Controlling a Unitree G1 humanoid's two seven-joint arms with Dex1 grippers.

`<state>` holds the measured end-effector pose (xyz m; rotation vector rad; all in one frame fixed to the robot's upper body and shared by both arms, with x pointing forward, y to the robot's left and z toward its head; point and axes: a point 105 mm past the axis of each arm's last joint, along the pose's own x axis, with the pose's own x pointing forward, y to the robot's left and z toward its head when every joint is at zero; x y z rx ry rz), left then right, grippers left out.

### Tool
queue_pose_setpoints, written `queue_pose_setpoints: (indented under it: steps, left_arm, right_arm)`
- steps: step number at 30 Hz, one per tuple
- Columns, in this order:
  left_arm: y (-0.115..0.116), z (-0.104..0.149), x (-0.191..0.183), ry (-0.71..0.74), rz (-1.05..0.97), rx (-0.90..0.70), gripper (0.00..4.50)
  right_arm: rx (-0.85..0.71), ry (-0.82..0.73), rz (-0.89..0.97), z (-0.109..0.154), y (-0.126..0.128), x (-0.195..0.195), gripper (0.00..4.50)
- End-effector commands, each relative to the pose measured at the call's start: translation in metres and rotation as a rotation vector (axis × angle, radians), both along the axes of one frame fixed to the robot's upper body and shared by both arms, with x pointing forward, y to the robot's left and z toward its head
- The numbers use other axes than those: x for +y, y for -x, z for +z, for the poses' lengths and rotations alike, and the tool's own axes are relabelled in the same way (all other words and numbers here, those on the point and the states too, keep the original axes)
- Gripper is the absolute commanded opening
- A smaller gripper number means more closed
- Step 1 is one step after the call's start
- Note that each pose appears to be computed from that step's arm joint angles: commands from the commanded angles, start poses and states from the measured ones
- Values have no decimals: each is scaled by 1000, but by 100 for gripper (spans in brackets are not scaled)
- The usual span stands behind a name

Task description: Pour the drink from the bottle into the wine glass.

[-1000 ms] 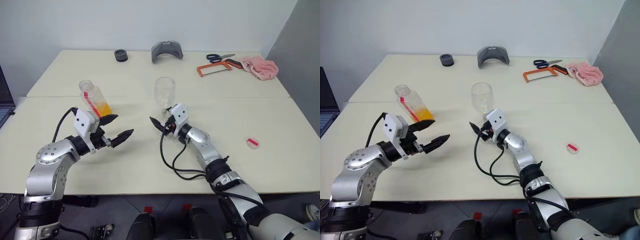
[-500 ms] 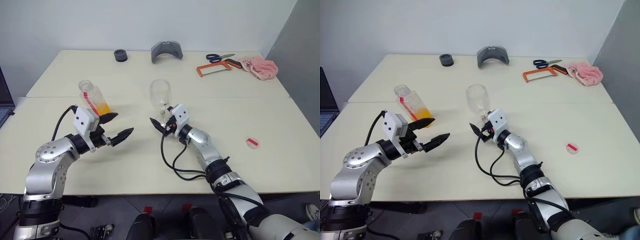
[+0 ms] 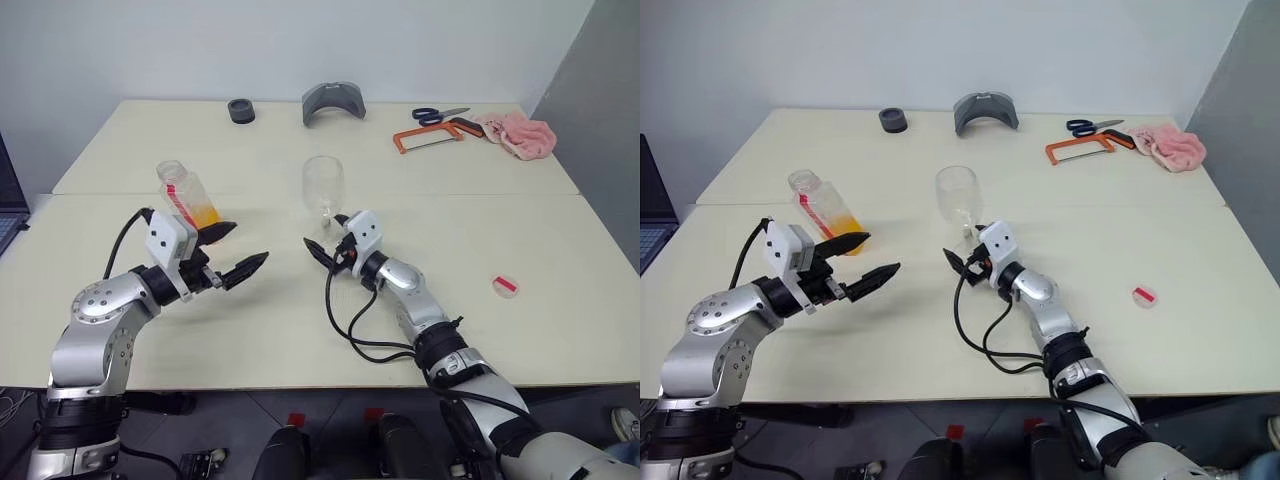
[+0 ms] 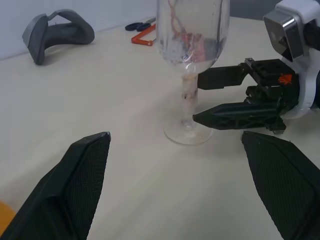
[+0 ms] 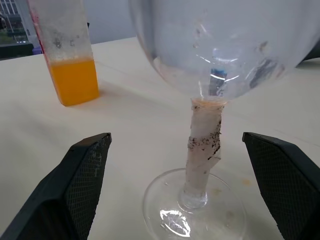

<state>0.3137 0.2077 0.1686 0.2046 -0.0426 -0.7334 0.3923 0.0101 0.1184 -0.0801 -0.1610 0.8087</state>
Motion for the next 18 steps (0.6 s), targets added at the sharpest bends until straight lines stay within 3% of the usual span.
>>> queue_pose_setpoints:
  steps: [1,18]
  left_arm:
    - [3,21,-3,17,-7,-80,450]
    - [1,29,-4,79,18,-114,450]
  right_arm:
    - [-43,-27,-15,12,0,-6,449]
    - [-22,30,-54,-5,9,-34,449]
